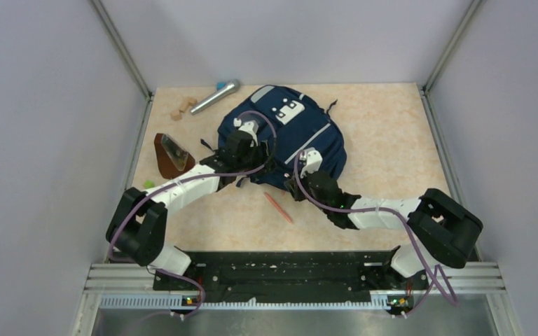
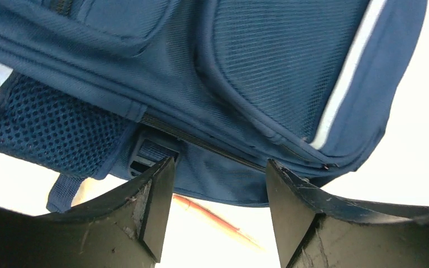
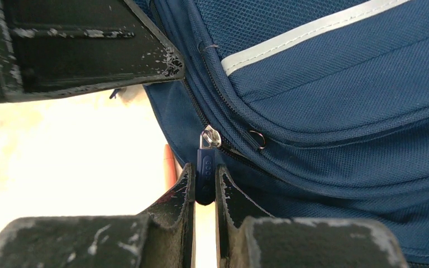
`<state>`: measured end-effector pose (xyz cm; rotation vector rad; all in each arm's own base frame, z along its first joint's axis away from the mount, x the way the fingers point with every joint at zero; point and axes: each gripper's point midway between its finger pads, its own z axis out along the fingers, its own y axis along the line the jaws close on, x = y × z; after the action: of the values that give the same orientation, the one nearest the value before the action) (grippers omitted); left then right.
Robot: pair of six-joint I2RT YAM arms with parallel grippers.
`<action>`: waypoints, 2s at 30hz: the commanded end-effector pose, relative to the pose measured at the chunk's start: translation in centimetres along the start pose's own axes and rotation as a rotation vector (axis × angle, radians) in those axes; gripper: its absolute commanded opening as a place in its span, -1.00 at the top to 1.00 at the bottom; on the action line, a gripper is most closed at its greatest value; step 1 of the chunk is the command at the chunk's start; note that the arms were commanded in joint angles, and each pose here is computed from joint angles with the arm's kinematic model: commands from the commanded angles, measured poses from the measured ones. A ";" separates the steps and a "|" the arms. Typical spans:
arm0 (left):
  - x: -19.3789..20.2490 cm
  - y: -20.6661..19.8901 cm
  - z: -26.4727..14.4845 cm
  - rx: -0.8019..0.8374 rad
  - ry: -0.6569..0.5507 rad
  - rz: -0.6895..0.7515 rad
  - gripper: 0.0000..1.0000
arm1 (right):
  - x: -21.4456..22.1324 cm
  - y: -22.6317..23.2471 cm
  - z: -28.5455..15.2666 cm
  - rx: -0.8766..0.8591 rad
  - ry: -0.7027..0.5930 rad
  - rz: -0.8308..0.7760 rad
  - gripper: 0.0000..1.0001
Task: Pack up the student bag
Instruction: Zip the student bag at the center of the board.
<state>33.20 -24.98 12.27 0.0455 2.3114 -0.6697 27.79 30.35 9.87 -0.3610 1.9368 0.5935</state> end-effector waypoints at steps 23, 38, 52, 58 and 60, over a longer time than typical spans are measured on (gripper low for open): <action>-2.4 1.4 2.2 0.010 -0.261 -0.230 -0.24 | -1.1 0.9 -0.6 0.016 0.007 0.198 1.00; -1.9 1.3 3.8 0.021 -0.234 -0.222 0.68 | -1.8 0.1 -1.1 0.059 -0.012 0.194 1.00; -5.9 2.5 1.2 -0.029 -0.307 -0.151 1.00 | -1.3 -5.3 -3.1 0.320 0.006 0.105 1.00; -7.1 3.0 0.8 -0.025 -0.299 -0.124 1.00 | -1.2 -7.0 -3.6 0.363 0.010 0.099 1.00; -7.5 3.2 0.7 -0.027 -0.300 -0.114 1.00 | -1.5 -7.6 -3.9 0.377 0.001 0.100 1.00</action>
<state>36.83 -23.90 11.14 -0.2233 2.1818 -0.7533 27.76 25.67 9.63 -0.1006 2.0694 0.4336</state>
